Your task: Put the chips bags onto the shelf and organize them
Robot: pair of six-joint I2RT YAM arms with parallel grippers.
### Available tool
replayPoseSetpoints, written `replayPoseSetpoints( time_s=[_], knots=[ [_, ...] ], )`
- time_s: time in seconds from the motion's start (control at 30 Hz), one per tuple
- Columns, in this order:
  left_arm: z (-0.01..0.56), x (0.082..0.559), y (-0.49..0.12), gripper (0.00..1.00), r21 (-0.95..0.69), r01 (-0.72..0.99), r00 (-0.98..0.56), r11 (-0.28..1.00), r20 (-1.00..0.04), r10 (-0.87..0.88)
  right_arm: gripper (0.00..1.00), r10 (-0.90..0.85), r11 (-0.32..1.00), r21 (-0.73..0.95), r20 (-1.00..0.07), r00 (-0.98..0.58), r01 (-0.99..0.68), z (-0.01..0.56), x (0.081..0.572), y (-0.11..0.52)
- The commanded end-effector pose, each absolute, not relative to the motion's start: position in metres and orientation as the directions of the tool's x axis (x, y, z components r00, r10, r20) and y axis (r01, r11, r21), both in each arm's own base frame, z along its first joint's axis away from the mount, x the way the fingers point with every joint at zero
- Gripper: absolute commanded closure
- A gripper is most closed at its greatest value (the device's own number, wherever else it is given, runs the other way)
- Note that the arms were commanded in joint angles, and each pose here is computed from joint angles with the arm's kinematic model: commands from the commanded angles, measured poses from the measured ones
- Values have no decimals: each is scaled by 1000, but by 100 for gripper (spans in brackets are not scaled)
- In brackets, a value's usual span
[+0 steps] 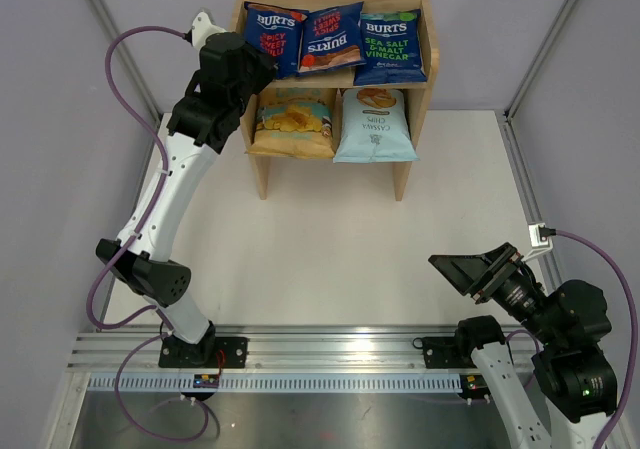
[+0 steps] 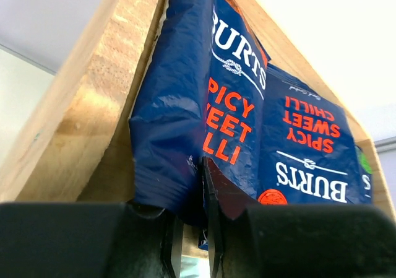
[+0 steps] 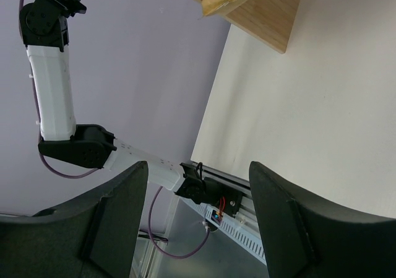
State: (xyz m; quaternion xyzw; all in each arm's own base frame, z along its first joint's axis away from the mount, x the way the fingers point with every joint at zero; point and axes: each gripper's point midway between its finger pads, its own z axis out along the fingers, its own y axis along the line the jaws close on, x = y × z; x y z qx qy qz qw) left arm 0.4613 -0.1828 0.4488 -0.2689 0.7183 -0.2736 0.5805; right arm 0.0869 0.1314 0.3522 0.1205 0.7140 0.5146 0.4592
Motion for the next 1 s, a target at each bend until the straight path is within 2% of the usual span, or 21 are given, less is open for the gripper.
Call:
replayPoseSetpoints(
  time_s=[0.0,0.23,0.5,0.6,0.73,0.97],
  knots=[
    [426,459,-202,80,-729,-49,-302,683,-641,-706,26,637,415,837,-548,-542,-358,363,80,135],
    [422,459,-210,78,-758,-25,-331,652,-609,-721,26,637,416,838,-546,-545,-354,362,80,135],
    [432,453,-183,62,-724,-53,-282,688,-650,-706,26,637,411,839,-544,-546,-356,363,79,135],
    [435,447,-177,49,-706,-56,-274,706,-670,-690,26,639,409,840,-542,-546,-356,363,80,135],
    [440,437,-168,41,-691,-57,-257,721,-688,-679,27,638,414,837,-547,-542,-358,363,82,135],
    [442,421,-158,32,-661,-46,-253,749,-717,-649,25,575,560,752,-654,-491,-347,352,94,124]
  ],
)
